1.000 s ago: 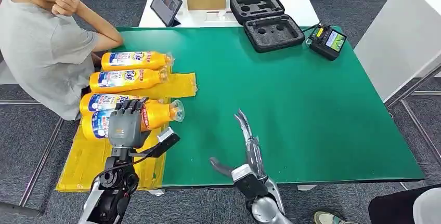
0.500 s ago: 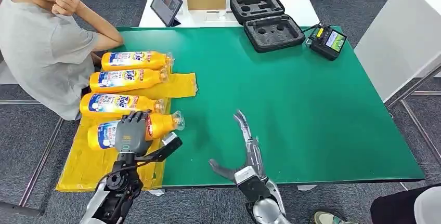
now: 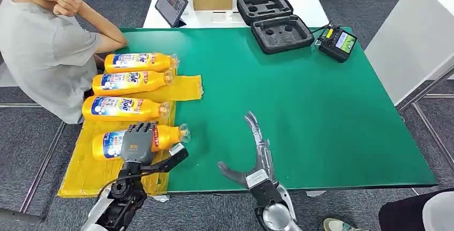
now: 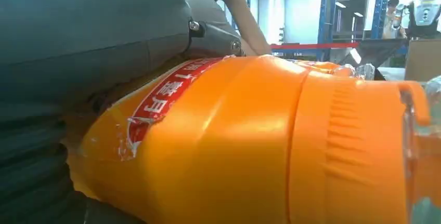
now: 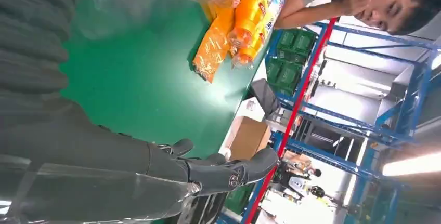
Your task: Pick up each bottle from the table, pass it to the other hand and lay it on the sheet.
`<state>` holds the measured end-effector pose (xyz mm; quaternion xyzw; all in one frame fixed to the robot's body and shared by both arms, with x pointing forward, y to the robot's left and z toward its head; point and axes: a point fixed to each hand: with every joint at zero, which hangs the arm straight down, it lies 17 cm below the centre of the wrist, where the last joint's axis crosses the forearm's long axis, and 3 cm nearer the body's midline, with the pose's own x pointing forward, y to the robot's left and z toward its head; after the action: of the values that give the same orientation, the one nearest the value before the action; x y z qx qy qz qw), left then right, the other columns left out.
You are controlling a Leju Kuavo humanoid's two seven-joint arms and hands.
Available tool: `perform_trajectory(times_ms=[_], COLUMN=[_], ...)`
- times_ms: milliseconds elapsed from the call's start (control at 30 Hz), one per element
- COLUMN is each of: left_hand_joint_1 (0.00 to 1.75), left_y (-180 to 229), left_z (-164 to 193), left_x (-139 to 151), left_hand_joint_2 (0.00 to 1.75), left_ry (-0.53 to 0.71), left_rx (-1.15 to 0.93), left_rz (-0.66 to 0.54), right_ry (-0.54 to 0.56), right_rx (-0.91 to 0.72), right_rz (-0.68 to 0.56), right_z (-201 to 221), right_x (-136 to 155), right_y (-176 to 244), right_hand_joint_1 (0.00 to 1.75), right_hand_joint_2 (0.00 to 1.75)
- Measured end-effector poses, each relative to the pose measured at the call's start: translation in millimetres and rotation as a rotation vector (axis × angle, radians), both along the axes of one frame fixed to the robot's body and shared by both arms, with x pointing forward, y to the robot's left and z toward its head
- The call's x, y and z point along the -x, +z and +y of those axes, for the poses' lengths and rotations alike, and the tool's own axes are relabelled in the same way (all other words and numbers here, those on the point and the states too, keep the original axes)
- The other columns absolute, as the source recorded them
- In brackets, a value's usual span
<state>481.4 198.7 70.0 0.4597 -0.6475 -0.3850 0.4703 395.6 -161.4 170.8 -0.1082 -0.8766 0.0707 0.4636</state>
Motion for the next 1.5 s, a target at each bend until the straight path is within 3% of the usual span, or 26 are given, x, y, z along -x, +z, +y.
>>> perform_trajectory(times_ms=[167, 200, 333, 367, 400, 767, 833, 867, 933, 1000, 1167, 1200, 1267, 1300, 1400, 1500], left_hand_joint_1=[1.75, 1.59, 1.52, 1.38, 1.36, 1.66, 1.57, 1.43, 1.31, 0.86, 0.65, 0.26, 0.24, 0.12, 0.02, 0.02], left_y=[-2, -2, -5, -5, -5, -11, -13, -14, -15, -16, -19, -19, -20, -20, -24, -25], left_z=[-2, -3, -4, -4, -4, -9, -10, -11, -12, -13, -16, -16, -16, -16, -17, -16], left_x=[-1, -1, -2, -2, -3, -10, -11, -12, -13, -14, -16, -16, -17, -17, -18, -19], left_hand_joint_2=[1.75, 1.75, 1.75, 1.75, 1.75, 1.75, 1.75, 1.75, 1.75, 1.75, 1.75, 1.75, 1.75, 1.75, 1.75, 1.75], left_ry=[-0.012, -0.014, -0.018, -0.019, -0.020, -0.058, -0.064, -0.068, -0.075, -0.080, -0.089, -0.088, -0.089, -0.090, -0.093, -0.088], left_rx=[-0.013, -0.015, -0.023, -0.025, -0.027, 0.014, 0.016, 0.017, 0.018, 0.021, 0.016, 0.015, 0.012, 0.012, 0.008, 0.009], left_rz=[0.008, 0.008, 0.016, 0.017, 0.018, 0.055, 0.064, 0.070, 0.078, 0.087, 0.101, 0.105, 0.111, 0.115, 0.130, 0.137], right_ry=[0.000, 0.000, 0.000, 0.003, 0.005, 0.008, 0.010, 0.009, 0.008, 0.007, 0.006, 0.006, 0.006, 0.005, 0.006, 0.007], right_rx=[-0.003, -0.003, -0.011, -0.013, -0.014, -0.041, -0.039, -0.039, -0.040, -0.046, -0.051, -0.053, -0.058, -0.059, -0.060, -0.062], right_rz=[0.001, 0.001, 0.003, 0.003, 0.003, 0.020, 0.023, 0.024, 0.026, 0.030, 0.038, 0.041, 0.046, 0.048, 0.055, 0.061], right_z=[0, 0, -1, -1, 0, -3, -3, -4, -4, -6, -7, -7, -7, -8, -8, -8], right_x=[0, 0, -1, -1, -2, -9, -10, -11, -12, -14, -15, -15, -16, -16, -16, -16], right_y=[0, 0, 0, 0, 1, -2, -3, -4, -5, -5, -8, -9, -10, -11, -13, -15], right_hand_joint_1=[0.00, 0.00, 0.00, 0.00, 0.00, 0.00, 0.00, 0.00, 0.00, 0.00, 0.00, 0.00, 0.00, 0.00, 0.00, 0.00], right_hand_joint_2=[1.75, 1.75, 1.75, 1.75, 1.75, 1.75, 1.75, 1.75, 1.75, 1.75, 1.75, 1.75, 1.75, 1.75, 1.75, 1.75])
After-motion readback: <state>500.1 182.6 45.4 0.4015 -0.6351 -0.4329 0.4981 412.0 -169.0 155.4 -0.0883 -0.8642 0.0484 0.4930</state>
